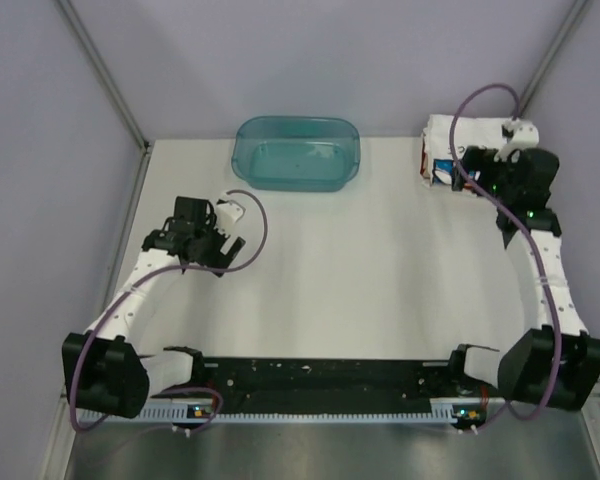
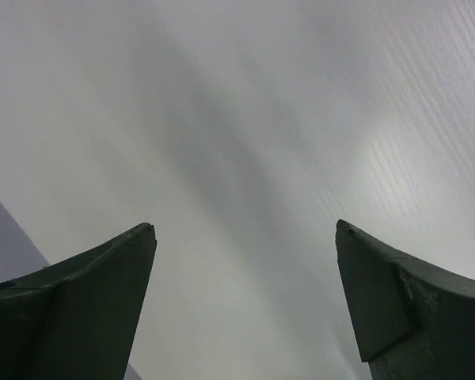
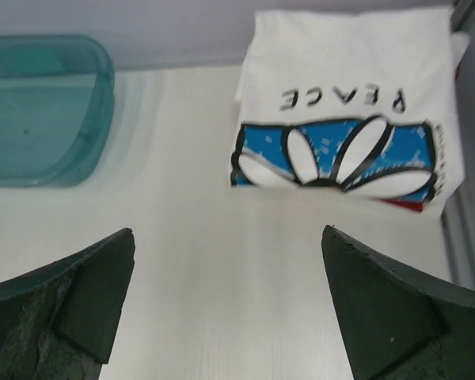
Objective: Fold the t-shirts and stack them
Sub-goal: Put the neatly folded tshirt into the corner of the board with the right arm
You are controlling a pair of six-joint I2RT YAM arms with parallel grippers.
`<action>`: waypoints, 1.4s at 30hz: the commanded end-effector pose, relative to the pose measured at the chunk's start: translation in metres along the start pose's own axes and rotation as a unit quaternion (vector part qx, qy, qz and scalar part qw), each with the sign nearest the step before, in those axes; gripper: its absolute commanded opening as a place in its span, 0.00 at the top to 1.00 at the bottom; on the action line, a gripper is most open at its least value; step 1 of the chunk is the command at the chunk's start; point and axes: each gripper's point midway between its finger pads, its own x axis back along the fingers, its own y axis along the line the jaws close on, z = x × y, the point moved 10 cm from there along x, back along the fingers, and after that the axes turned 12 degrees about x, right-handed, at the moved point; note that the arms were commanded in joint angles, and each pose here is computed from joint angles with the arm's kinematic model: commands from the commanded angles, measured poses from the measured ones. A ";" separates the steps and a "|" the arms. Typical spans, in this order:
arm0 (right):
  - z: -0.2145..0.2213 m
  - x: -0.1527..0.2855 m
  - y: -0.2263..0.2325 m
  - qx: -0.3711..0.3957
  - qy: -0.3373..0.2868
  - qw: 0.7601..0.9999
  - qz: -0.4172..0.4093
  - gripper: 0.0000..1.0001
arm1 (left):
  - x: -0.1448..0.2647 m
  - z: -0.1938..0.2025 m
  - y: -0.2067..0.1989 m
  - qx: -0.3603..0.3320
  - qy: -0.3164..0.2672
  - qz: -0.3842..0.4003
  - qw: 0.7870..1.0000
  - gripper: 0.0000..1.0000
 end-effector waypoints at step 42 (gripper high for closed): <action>0.215 0.040 0.045 -0.085 -0.060 0.990 0.099 0.01 | -0.097 0.007 -0.009 0.080 -0.249 -0.022 0.965 0.01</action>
